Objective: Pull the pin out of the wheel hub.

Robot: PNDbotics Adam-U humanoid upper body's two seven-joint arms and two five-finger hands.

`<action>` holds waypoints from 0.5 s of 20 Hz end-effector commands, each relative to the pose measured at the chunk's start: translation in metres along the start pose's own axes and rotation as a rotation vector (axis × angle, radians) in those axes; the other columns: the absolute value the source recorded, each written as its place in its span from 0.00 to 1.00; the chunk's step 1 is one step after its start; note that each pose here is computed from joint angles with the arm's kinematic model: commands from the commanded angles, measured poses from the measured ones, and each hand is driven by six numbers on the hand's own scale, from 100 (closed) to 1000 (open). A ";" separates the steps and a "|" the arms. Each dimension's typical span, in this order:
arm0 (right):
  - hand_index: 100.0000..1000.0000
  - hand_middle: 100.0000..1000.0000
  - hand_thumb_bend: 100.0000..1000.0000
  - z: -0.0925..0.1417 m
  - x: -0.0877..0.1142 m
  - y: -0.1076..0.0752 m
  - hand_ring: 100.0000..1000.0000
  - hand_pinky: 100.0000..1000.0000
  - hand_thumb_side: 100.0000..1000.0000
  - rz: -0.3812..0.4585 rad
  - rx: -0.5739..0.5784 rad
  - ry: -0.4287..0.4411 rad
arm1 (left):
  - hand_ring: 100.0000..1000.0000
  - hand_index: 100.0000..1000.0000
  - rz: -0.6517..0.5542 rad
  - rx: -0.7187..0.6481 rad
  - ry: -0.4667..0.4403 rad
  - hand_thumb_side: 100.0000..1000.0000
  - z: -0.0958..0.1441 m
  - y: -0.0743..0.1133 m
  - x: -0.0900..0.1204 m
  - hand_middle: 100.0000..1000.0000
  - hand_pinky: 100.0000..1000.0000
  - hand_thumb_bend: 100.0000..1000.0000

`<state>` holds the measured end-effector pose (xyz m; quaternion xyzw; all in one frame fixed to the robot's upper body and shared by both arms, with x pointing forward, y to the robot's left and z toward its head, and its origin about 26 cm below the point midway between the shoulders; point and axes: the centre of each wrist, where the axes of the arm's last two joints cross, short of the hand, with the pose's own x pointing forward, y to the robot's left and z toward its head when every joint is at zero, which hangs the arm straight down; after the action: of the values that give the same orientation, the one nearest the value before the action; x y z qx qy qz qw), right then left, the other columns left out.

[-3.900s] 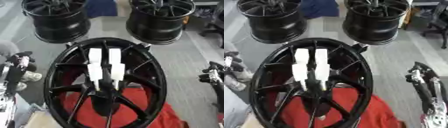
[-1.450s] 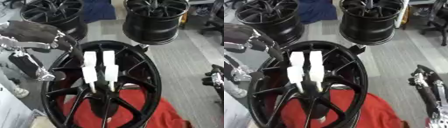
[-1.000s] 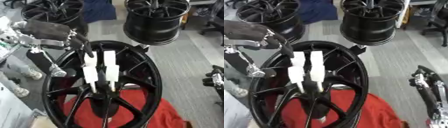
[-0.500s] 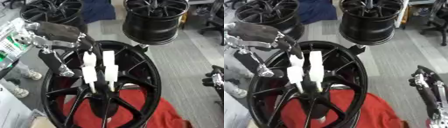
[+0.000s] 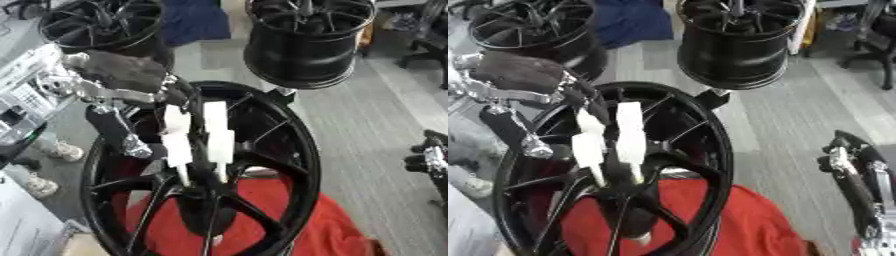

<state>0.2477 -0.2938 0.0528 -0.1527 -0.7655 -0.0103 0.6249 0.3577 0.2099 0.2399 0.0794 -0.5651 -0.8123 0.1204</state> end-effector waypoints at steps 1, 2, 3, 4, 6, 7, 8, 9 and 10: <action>0.78 0.52 0.00 -0.003 0.004 -0.003 0.53 0.54 0.53 0.022 0.010 -0.022 | 0.60 0.83 -0.193 -0.254 -0.146 0.12 0.007 0.003 -0.003 0.70 0.67 0.22; 0.78 0.52 0.00 -0.003 0.004 -0.003 0.53 0.54 0.53 0.021 0.010 -0.022 | 0.58 0.83 -0.191 -0.256 -0.147 0.12 0.006 0.002 -0.004 0.70 0.66 0.22; 0.78 0.52 0.00 -0.003 0.005 -0.003 0.53 0.54 0.53 0.021 0.009 -0.022 | 0.55 0.83 -0.189 -0.257 -0.147 0.12 0.006 0.001 -0.005 0.70 0.62 0.21; 0.78 0.52 0.00 -0.003 0.005 -0.003 0.53 0.54 0.53 0.021 0.009 -0.023 | 0.54 0.83 -0.186 -0.257 -0.148 0.12 0.005 0.001 -0.005 0.70 0.61 0.21; 0.78 0.52 0.00 -0.003 0.005 -0.003 0.53 0.54 0.53 0.020 0.010 -0.023 | 0.52 0.84 -0.180 -0.255 -0.147 0.12 0.005 0.000 -0.006 0.70 0.59 0.20; 0.78 0.52 0.00 -0.003 0.005 -0.003 0.53 0.54 0.53 0.019 0.010 -0.023 | 0.50 0.84 -0.176 -0.255 -0.146 0.12 0.005 0.000 -0.006 0.70 0.56 0.19; 0.78 0.52 0.00 -0.003 0.005 -0.003 0.53 0.54 0.53 0.020 0.009 -0.023 | 0.49 0.84 -0.171 -0.254 -0.144 0.12 0.005 -0.001 -0.007 0.70 0.56 0.18; 0.78 0.52 0.00 -0.003 0.005 -0.003 0.53 0.54 0.53 0.019 0.009 -0.023 | 0.49 0.84 -0.167 -0.254 -0.144 0.12 0.004 -0.002 -0.007 0.70 0.56 0.18; 0.78 0.52 0.00 -0.003 0.005 -0.003 0.53 0.54 0.53 0.019 0.009 -0.023 | 0.49 0.84 -0.162 -0.253 -0.143 0.12 0.004 -0.002 -0.008 0.70 0.56 0.17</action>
<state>0.2477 -0.2939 0.0527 -0.1527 -0.7653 -0.0103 0.6252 0.3631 0.2147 0.2327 0.0810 -0.5589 -0.8143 0.1337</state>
